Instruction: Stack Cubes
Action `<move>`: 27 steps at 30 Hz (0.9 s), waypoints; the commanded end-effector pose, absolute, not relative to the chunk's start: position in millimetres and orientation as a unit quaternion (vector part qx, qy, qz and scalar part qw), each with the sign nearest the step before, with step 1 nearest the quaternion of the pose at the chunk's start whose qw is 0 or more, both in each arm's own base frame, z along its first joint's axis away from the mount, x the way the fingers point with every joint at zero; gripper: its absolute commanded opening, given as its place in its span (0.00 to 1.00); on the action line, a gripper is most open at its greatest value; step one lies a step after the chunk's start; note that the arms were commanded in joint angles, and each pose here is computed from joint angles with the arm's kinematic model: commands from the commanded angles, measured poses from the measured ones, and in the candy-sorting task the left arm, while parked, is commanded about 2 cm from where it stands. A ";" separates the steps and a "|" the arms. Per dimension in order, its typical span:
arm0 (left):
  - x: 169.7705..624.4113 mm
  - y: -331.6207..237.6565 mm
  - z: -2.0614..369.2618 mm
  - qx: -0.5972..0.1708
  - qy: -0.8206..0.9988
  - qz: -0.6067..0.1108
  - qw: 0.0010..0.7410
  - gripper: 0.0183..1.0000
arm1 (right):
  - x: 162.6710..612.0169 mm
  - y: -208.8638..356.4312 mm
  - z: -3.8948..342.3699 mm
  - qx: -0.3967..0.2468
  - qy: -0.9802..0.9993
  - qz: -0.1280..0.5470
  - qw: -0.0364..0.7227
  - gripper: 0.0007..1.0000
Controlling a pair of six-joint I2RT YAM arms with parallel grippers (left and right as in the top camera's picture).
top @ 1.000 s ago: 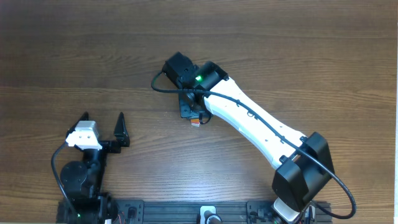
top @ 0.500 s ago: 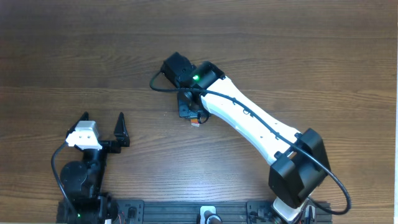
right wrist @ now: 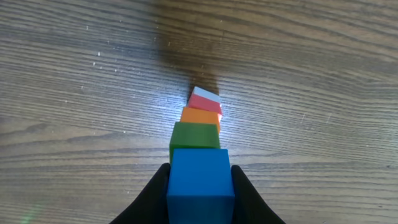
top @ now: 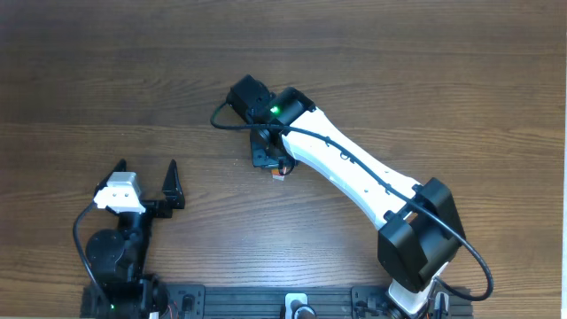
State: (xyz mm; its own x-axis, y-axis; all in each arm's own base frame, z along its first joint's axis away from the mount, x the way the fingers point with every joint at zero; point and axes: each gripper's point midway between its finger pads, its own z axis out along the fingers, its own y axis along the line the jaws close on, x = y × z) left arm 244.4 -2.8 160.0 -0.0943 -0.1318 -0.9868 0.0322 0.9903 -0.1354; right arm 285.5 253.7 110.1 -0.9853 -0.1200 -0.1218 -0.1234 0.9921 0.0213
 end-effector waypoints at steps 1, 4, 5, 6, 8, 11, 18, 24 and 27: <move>244.3 -6.0 158.8 -0.022 0.736 -0.062 0.674 1.00 | 287.5 262.7 114.4 -0.063 0.996 0.025 0.065 0.08; 244.3 -6.0 158.8 -0.022 0.736 -0.062 0.674 1.00 | 287.2 263.2 114.4 -0.063 0.996 0.026 0.064 0.09; 244.3 -6.0 158.8 -0.022 0.736 -0.062 0.674 1.00 | 287.2 263.4 114.4 -0.063 0.996 0.027 0.064 0.09; 244.3 -6.0 158.8 -0.022 0.736 -0.062 0.674 1.00 | 287.2 263.4 114.4 -0.063 0.996 0.027 0.064 0.09; 244.3 -6.0 158.8 -0.022 0.736 -0.062 0.674 1.00 | 287.3 263.7 114.5 -0.063 0.996 0.027 0.065 0.10; 244.3 -6.0 158.8 -0.022 0.736 -0.062 0.674 1.00 | 287.9 264.5 114.6 -0.063 0.995 0.028 0.066 0.11; 244.3 -6.0 158.8 -0.022 0.736 -0.062 0.674 1.00 | 288.1 264.7 114.4 -0.063 0.995 0.029 0.066 0.17; 244.3 -6.0 158.8 -0.022 0.736 -0.062 0.674 1.00 | 287.9 264.9 112.4 -0.064 0.996 0.028 0.064 0.21; 244.3 -6.0 158.8 -0.022 0.736 -0.062 0.674 1.00 | 287.5 265.3 110.0 -0.064 0.996 0.026 0.061 0.22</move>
